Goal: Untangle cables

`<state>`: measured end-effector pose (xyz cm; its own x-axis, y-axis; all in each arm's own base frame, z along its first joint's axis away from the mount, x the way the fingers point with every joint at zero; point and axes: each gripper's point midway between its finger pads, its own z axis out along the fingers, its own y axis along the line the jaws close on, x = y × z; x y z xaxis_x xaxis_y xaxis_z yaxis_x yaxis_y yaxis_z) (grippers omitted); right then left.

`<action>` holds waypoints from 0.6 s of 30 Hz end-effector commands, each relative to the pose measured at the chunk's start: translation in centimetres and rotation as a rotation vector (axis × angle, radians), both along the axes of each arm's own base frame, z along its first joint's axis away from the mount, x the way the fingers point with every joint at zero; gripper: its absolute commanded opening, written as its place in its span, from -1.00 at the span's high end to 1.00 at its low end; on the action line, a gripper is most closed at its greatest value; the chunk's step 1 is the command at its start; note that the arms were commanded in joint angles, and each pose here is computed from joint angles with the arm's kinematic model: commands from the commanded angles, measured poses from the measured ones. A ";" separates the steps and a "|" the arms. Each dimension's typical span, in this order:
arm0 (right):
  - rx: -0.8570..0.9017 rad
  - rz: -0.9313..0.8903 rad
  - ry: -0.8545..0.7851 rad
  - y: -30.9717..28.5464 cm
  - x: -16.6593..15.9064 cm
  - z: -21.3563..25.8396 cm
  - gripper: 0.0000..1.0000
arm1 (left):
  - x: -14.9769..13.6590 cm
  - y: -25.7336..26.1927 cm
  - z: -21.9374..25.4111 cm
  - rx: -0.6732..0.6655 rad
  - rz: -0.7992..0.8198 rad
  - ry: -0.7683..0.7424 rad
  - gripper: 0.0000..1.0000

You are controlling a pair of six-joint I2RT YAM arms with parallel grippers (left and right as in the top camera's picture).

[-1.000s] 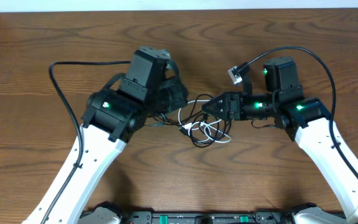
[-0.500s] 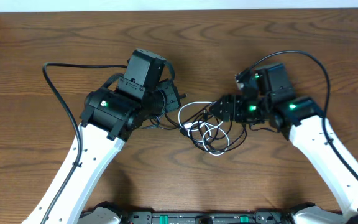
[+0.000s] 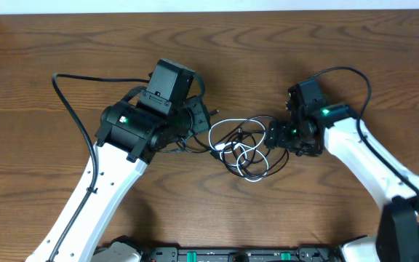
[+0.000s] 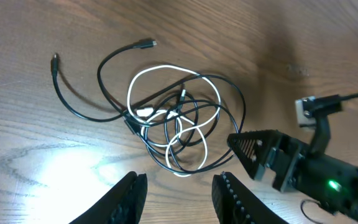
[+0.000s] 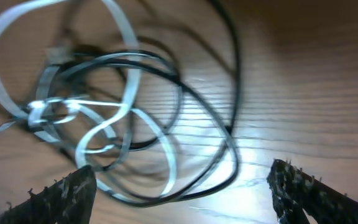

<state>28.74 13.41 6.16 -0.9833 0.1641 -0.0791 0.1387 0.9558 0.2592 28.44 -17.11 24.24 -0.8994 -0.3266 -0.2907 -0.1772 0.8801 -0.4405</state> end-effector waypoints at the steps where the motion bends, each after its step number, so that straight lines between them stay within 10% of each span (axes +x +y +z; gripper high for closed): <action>1: -0.056 0.006 0.041 -1.1 0.1 -1.6 -0.68 | 0.1 0.3 -0.6 0.025 0.001 0.011 0.18; 18: -0.044 0.027 0.118 -0.6 -0.6 -3.7 0.78 | 0.3 0.2 -1.8 0.041 0.001 0.044 0.11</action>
